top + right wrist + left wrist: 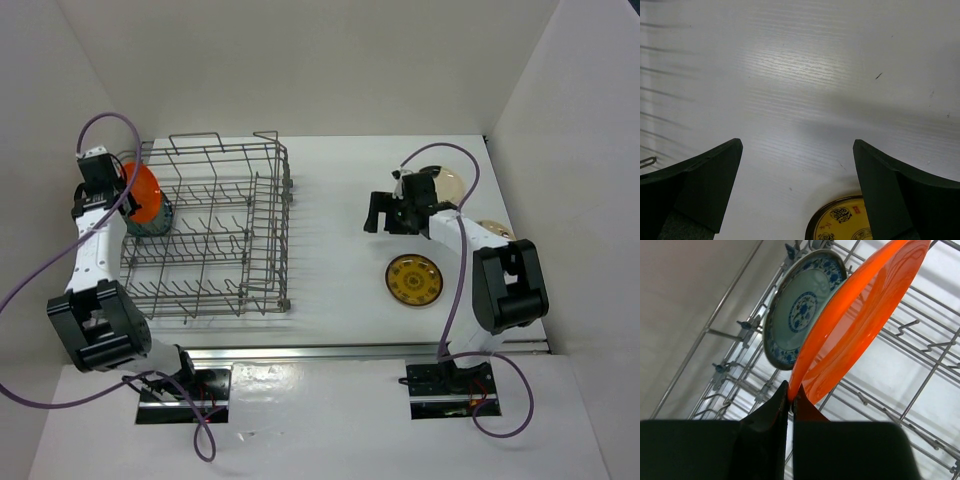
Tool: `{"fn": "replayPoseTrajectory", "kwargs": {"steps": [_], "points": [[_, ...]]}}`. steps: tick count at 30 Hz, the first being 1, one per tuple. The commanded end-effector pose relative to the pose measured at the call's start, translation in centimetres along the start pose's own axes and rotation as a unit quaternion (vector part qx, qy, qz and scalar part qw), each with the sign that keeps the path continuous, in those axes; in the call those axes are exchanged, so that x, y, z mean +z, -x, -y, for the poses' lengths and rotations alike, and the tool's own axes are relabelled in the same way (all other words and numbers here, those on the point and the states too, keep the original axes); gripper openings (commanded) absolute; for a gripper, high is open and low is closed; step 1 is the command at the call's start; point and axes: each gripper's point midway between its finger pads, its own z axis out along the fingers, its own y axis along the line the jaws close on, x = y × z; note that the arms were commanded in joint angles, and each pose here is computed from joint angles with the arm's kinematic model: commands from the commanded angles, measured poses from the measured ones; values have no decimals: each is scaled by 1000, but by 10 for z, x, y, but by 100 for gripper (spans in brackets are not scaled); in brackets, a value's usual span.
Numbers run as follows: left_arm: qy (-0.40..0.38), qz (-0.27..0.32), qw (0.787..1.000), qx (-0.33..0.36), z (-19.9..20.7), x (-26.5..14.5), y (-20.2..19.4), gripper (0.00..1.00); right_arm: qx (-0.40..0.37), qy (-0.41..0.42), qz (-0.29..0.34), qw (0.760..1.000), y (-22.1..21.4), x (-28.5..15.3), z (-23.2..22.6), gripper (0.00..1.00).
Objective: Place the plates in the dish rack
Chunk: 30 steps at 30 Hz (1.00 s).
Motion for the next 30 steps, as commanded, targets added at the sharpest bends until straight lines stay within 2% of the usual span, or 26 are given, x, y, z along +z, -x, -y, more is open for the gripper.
{"fn": "replayPoseTrajectory", "kwargs": {"steps": [1,7,12,25,30], "points": [[9,28,1000,1,-3,8,15,0,0,14,25,1000,17,0,-4,100],[-22,-10,1000,12,14,28,-6,0,7,13,27,1000,19,2,2,100],[-24,-77,995,55,33,42,-43,0,20,19,22,999,20,7,8,100],[-67,-119,988,70,55,38,-60,0,29,30,26,999,28,4,7,100],[-63,-109,988,94,64,24,-57,0,29,30,26,999,30,3,6,100]]}}
